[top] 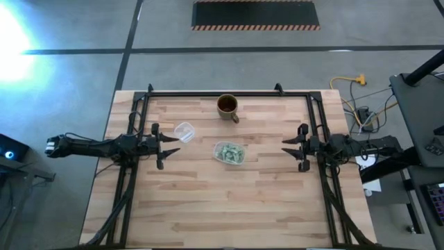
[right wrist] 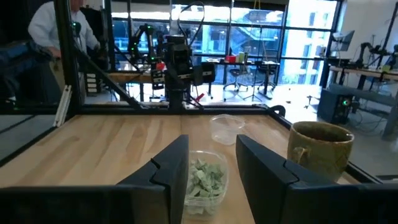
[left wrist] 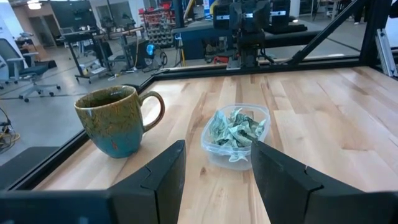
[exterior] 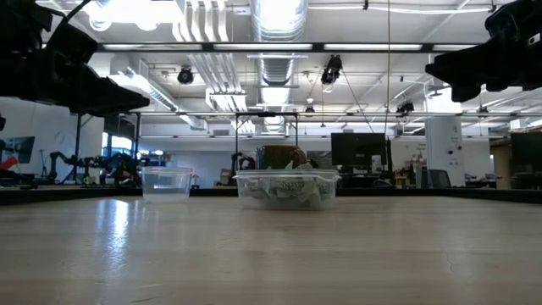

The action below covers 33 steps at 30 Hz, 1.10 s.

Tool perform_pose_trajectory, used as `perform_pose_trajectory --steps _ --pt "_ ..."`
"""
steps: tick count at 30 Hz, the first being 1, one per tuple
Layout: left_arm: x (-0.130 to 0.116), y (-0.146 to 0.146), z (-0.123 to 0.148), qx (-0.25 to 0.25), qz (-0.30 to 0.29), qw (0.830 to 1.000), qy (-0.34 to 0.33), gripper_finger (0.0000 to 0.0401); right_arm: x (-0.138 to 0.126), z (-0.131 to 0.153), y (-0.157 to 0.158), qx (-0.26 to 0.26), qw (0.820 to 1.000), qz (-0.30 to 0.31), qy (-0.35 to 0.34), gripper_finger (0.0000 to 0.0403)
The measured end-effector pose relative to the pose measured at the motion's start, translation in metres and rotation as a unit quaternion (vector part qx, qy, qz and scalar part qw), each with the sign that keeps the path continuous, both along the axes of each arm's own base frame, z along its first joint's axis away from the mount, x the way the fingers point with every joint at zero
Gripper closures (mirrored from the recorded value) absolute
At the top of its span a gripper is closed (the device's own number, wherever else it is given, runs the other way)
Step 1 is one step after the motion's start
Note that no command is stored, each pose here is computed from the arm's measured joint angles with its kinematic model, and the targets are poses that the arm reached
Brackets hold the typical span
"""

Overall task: Pick and place Stevia / Truvia into bins
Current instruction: Return to Home Position

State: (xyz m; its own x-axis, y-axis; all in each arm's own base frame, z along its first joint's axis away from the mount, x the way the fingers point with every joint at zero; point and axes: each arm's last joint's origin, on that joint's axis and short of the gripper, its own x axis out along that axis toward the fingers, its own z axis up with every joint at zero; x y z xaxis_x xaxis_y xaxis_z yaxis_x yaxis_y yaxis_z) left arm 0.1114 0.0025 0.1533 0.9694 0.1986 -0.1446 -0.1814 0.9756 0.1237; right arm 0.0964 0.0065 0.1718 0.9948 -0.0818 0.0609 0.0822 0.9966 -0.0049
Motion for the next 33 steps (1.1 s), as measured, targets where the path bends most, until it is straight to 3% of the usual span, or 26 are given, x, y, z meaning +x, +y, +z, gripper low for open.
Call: perform_pose_trajectory --steps 33 --pt "0.0000 0.0000 0.0001 0.000 0.000 1.000 0.000 0.0235 0.0001 0.0000 0.0001 0.008 1.000 0.002 0.000 0.0280"
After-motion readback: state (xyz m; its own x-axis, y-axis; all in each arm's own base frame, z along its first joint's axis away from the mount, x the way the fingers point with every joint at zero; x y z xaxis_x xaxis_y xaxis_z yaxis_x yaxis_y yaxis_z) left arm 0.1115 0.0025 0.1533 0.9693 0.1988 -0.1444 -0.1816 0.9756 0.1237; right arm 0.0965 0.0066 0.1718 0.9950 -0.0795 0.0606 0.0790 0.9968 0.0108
